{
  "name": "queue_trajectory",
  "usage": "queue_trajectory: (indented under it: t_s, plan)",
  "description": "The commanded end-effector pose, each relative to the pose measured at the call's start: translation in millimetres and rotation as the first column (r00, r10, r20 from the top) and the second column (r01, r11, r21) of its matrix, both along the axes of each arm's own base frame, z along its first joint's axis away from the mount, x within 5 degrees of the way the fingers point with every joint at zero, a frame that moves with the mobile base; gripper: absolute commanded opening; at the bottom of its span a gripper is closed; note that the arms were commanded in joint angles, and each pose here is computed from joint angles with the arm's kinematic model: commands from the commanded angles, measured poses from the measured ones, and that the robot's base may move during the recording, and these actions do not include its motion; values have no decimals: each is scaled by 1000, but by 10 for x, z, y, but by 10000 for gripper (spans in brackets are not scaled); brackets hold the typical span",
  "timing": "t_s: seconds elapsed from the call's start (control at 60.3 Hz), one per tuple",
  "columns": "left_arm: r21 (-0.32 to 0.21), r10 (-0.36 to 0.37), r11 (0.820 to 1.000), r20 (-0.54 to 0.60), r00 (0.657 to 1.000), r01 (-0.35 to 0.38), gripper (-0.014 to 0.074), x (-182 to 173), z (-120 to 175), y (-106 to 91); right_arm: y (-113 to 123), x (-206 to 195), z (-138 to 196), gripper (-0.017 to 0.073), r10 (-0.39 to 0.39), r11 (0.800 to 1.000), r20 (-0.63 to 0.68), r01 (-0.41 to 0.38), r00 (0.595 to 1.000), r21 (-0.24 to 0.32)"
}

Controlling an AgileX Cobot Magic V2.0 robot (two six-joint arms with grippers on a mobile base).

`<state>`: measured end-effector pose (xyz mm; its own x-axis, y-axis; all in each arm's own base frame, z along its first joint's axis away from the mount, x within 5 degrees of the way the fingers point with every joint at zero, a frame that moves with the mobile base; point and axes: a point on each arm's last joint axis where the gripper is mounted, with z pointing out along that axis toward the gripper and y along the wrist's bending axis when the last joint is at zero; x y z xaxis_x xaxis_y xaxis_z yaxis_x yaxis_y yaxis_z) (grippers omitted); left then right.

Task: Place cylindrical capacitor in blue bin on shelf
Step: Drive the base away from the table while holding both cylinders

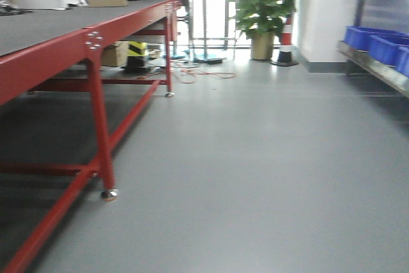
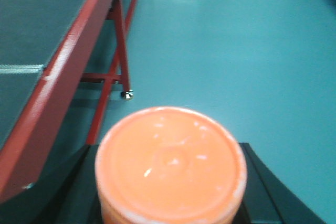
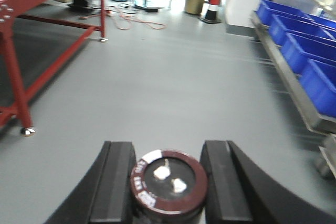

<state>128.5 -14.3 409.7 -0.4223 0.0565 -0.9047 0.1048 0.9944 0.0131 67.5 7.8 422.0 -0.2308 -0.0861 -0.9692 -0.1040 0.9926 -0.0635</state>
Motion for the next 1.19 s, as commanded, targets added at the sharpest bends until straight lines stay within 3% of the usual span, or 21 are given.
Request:
queue_trajectory:
  t_s: [0.0,1.177]
  plan:
    - [-6,-10,1000,27,1000,10,-111,-6,43,-12,-6,-18,50,-162,-3,1000,42,4,999,-9]
    - [-7,-10,1000,29,1000,10,-111,-13,46,-11,-6,-18,50,-162,-3,1000,42,4,999,-9]
